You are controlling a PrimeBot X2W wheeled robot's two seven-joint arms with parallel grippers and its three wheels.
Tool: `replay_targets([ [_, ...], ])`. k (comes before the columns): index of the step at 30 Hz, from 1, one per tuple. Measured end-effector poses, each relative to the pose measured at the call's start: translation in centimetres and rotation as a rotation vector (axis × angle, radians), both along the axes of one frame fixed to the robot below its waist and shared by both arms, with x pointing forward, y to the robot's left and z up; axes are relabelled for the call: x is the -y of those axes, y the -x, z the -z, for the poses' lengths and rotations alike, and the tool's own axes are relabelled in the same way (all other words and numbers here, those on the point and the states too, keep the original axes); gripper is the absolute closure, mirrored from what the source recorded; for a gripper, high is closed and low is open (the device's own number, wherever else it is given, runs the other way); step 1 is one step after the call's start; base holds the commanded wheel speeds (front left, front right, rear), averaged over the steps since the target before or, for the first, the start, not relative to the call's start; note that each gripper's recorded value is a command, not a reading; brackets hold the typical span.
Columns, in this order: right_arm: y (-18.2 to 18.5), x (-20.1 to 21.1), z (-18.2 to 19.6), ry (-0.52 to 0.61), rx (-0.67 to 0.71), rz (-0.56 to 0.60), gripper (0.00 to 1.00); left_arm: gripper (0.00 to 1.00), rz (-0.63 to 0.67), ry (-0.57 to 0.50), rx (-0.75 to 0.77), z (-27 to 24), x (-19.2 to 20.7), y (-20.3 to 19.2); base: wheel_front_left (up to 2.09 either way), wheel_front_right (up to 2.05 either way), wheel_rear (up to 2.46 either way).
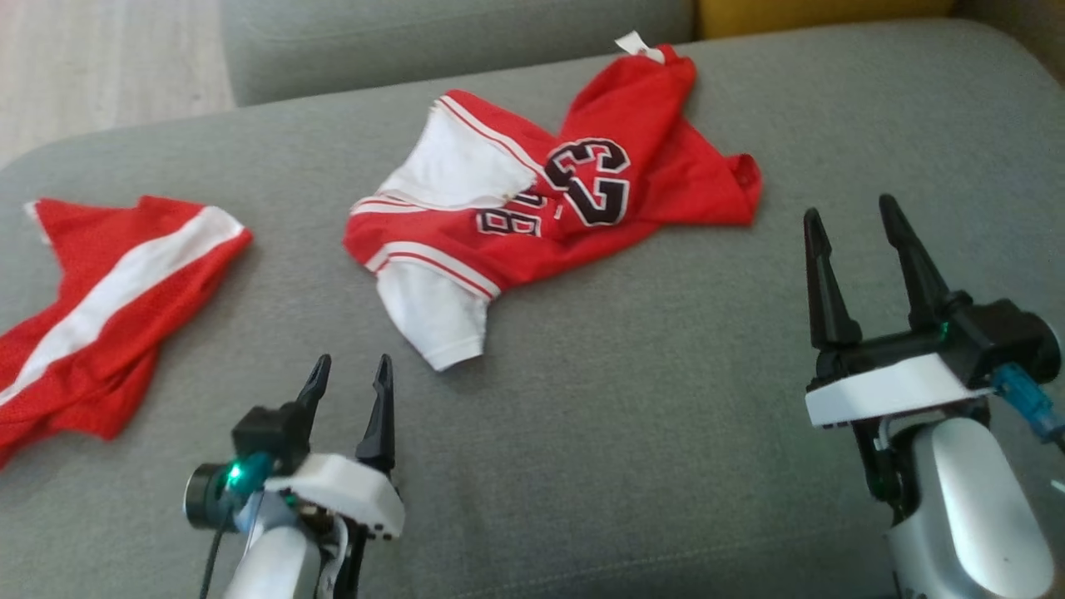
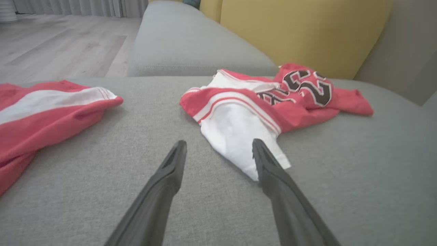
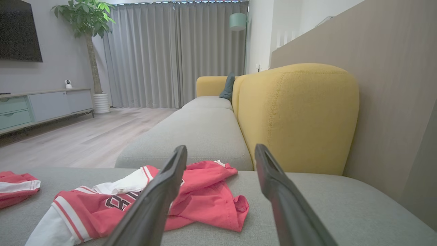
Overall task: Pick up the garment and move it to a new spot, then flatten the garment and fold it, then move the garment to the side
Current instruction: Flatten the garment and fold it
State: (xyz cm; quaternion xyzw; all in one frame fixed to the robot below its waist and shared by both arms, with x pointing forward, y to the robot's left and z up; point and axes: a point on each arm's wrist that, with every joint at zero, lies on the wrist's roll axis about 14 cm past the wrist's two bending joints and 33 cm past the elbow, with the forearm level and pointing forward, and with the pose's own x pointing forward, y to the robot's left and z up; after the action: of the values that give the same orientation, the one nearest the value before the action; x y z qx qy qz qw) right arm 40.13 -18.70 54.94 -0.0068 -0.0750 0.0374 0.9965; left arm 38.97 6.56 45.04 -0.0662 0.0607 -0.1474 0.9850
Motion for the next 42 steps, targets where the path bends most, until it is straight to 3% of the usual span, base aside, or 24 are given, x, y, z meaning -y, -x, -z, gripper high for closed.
replay_targets([
  [7, 0.1, 1.4, 0.1, 0.027, -0.015, 0.043, 0.00, 0.00, 0.063, -0.106, -0.109, 4.0, 1.7, -3.2, 0.00, 0.00, 0.00],
  [20, 0.3, 3.5, 1.6, 0.043, -0.064, 0.108, 0.00, 0.00, 0.117, -0.163, -0.242, 8.2, 3.6, -6.0, 0.00, 0.00, 0.00],
  [21, 0.3, 3.5, 1.7, 0.043, -0.065, 0.109, 0.00, 0.59, 0.118, -0.163, -0.240, 8.1, 3.7, -6.3, 0.00, 0.00, 0.00],
  [22, 0.3, 3.5, 1.7, 0.042, -0.065, 0.110, 0.00, 1.00, 0.118, -0.164, -0.236, 7.9, 3.8, -6.6, 0.00, 0.00, 0.00],
  [27, 0.1, 3.1, 1.5, 0.036, -0.057, 0.100, 0.00, 1.00, 0.091, -0.127, -0.181, 6.0, 3.4, -7.3, 0.00, 0.00, 0.00],
  [33, -0.4, 1.8, 1.7, 0.023, -0.070, 0.062, 0.00, 1.00, -0.010, -0.057, -0.003, 0.3, 1.1, -7.9, 0.00, 0.00, 0.00],
  [42, -0.8, -1.3, 2.0, 0.007, -0.098, -0.024, 0.00, 1.00, -0.103, -0.050, 0.163, -4.7, -2.8, -3.6, 0.00, 0.00, 0.00],
])
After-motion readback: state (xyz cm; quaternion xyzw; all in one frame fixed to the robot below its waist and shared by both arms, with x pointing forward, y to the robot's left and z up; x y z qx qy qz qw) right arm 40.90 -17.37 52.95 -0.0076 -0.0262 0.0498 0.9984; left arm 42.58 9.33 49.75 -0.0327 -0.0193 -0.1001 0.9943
